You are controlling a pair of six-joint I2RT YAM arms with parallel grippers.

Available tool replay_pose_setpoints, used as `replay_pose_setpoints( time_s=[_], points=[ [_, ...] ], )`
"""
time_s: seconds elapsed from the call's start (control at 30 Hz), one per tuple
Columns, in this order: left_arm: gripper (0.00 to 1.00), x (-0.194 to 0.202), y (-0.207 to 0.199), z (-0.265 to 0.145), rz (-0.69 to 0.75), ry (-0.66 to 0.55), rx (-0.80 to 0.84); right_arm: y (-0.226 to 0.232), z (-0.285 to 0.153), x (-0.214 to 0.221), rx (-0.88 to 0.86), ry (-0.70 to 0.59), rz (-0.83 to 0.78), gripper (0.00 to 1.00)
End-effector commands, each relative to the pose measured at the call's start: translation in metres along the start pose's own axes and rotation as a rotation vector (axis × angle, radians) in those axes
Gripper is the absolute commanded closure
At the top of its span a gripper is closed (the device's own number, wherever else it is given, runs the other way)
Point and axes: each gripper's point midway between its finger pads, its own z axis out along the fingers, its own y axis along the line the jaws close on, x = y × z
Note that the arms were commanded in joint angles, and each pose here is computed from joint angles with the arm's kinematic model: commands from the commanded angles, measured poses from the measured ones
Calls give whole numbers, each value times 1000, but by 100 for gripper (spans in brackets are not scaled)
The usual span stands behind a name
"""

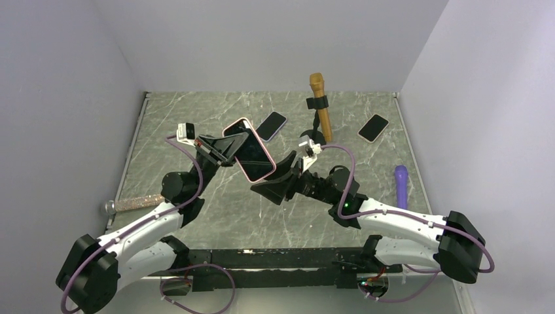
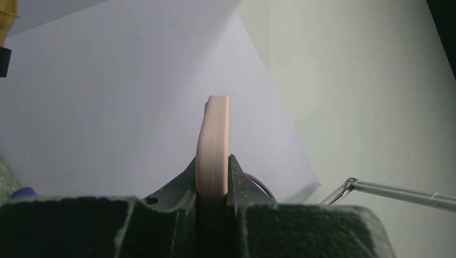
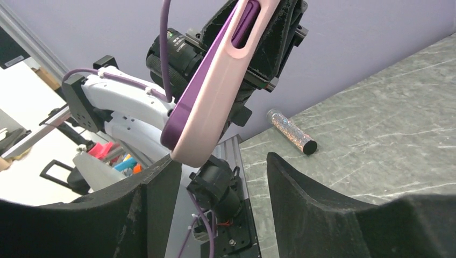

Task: Take the phone out of the phone case
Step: Remove the phone case from the phone.

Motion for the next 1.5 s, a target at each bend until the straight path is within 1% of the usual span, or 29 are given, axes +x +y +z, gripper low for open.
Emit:
replay_pose_setpoints(
  time_s=[0.0,0.13,0.27,0.43,0.57,0.77,0.87,0.93,1.0,1.07,1.17,1.27,1.47],
  points=[
    [100,-1,-42,1,-51,-8,160,20,9,-36,-56,-103,-49,38],
    [100,0,-38,-1,-84,-7,163,31,8,-40,-109,-102,-81,37],
    [100,0,-40,0,-91,-8,175,24,11,-41,-72,-101,-79,38],
    [100,1,-42,2,-83,-3,176,19,13,-39,-58,-103,-76,43],
    [100,0,-42,2,-68,-13,168,15,13,-37,-43,-101,-91,49],
    [100,0,-49,3,-25,-14,160,3,13,-36,13,-105,-121,52],
    [100,1,-51,4,-23,-3,147,-9,14,-32,61,-94,-152,63],
    [100,5,-53,5,-51,22,132,-17,15,-22,72,-69,-208,74],
    [100,12,-53,6,-98,61,102,-17,15,-11,18,-48,-293,86],
    [100,18,-59,5,-116,96,95,-15,17,-4,-30,-28,-361,100],
    [100,21,-68,-1,-140,115,98,-5,24,2,-138,7,-425,100],
    [100,22,-84,-10,-162,124,126,-3,26,1,-199,-2,-437,100],
    [100,26,-105,-20,-151,154,135,-15,22,-11,-286,-29,-365,100]
  ],
)
